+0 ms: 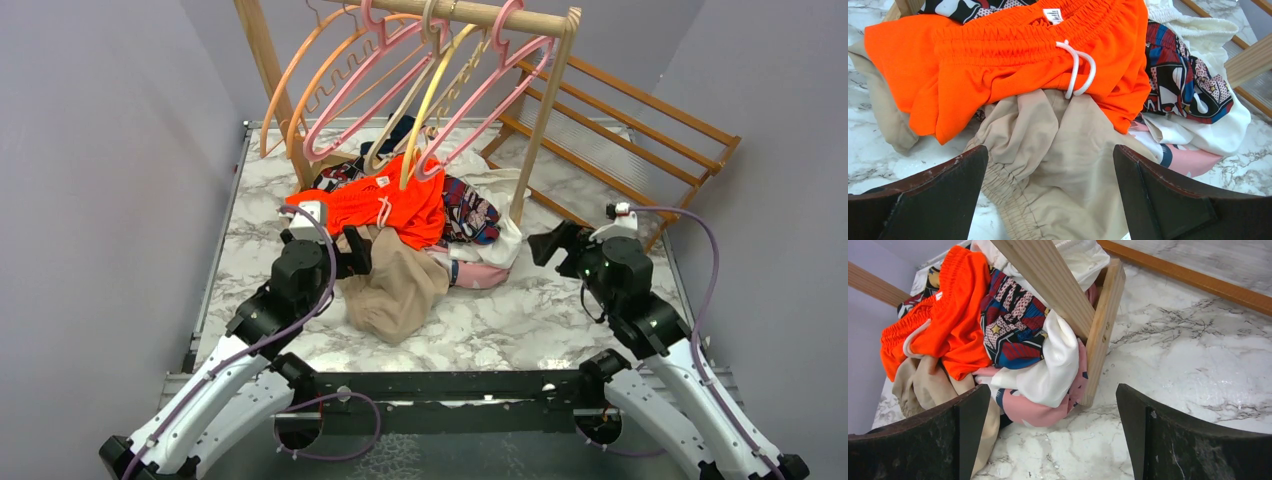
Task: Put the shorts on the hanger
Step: Adjust the shorts at the center of the board.
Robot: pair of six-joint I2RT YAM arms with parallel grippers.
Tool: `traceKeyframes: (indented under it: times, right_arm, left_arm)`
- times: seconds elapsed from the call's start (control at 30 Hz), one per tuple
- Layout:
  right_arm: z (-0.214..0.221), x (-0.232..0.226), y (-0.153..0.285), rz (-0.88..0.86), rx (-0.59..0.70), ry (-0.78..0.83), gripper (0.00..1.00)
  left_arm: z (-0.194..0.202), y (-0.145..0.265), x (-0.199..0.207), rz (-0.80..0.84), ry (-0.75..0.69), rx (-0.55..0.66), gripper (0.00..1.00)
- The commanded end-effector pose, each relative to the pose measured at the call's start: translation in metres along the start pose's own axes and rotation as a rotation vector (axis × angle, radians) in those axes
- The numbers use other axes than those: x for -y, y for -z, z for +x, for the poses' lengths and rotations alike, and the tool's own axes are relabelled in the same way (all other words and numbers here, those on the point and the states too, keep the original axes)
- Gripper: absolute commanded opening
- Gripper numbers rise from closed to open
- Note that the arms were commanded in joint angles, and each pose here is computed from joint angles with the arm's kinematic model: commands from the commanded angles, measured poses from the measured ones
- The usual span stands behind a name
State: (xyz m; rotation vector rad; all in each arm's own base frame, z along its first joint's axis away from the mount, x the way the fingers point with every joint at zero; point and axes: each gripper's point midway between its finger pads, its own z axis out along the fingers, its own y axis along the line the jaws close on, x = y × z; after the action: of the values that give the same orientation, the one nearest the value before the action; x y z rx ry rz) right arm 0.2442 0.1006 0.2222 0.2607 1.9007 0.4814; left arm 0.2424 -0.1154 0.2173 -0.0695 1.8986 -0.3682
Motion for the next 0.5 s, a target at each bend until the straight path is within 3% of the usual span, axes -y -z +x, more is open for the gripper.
traceKeyframes:
  times: [0.0,0.23,0.47]
  right_arm:
    - [-0.002,-0.017,0.005,-0.107,-0.009,0.079,1.0]
    - [0.009,-0.062,0.034,-0.42,-0.068,0.207,1.0]
    - [0.018,-0.088,0.047,-0.575,-0.163,0.247,0.97]
  left_arm:
    - [-0.018,0.007,0.0,-0.014,0.024,0.051,0.99]
    - [-0.019,0.016,-0.002,0.018,-0.007,0.083,0.99]
    - [-0.02,0.018,-0.001,0.032,-0.016,0.09,0.99]
